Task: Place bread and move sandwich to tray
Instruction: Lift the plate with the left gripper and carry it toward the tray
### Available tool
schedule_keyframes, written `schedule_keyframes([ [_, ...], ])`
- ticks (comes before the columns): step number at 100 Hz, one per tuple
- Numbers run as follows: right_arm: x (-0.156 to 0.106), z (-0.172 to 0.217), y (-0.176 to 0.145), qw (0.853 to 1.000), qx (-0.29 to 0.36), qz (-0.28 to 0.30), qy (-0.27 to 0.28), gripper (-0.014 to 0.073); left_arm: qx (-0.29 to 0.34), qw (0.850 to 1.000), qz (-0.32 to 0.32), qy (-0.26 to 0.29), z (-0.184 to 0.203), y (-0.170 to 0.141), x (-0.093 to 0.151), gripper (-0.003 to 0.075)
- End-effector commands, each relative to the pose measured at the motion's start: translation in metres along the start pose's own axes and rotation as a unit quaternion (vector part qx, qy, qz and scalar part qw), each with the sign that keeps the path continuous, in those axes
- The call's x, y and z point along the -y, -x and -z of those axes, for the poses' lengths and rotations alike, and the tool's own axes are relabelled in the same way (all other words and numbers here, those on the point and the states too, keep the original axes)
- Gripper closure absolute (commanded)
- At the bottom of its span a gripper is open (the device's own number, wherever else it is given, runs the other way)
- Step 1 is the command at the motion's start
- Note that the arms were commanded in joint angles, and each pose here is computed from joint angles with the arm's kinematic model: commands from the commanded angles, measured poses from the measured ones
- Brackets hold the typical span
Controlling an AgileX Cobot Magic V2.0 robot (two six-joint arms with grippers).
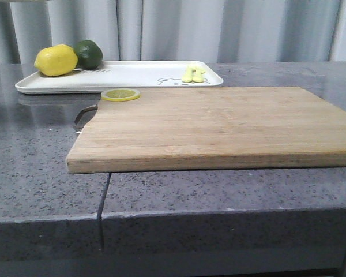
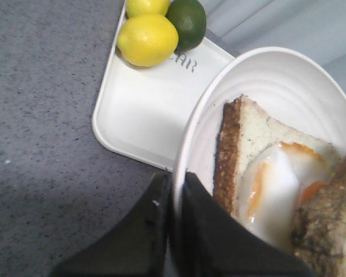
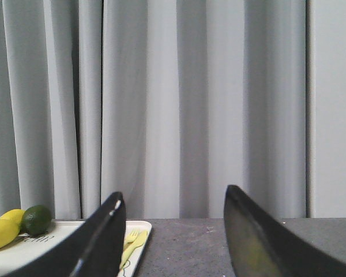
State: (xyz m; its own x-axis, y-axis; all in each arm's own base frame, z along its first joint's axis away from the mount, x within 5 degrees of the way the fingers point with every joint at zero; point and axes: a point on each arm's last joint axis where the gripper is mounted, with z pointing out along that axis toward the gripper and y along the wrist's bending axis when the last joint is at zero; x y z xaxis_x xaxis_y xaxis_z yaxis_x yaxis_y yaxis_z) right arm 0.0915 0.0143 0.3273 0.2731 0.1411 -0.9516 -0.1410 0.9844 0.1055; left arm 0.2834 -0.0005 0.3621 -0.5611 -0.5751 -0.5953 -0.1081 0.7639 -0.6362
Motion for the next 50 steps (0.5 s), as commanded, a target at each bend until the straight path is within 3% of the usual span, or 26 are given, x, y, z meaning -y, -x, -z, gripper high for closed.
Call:
schedule_keyframes([
  [1,0.001,-0.002,0.010,0.999,0.026,0.017,-0.009,0.0194,0.023,0.998,0.020,-0.055,-0.005,0.023,0.020,0.0739],
  [27,0.001,-0.002,0.010,0.999,0.026,0.017,-0.009,0.0194,-0.021,0.994,0.023,-0.103,-0.061,0.055,0.032,0.0739],
  [50,0.001,-0.002,0.010,0.999,0.026,0.017,-0.009,0.0194,-0.048,0.991,0.007,-0.123,-0.115,0.062,0.046,0.0740],
])
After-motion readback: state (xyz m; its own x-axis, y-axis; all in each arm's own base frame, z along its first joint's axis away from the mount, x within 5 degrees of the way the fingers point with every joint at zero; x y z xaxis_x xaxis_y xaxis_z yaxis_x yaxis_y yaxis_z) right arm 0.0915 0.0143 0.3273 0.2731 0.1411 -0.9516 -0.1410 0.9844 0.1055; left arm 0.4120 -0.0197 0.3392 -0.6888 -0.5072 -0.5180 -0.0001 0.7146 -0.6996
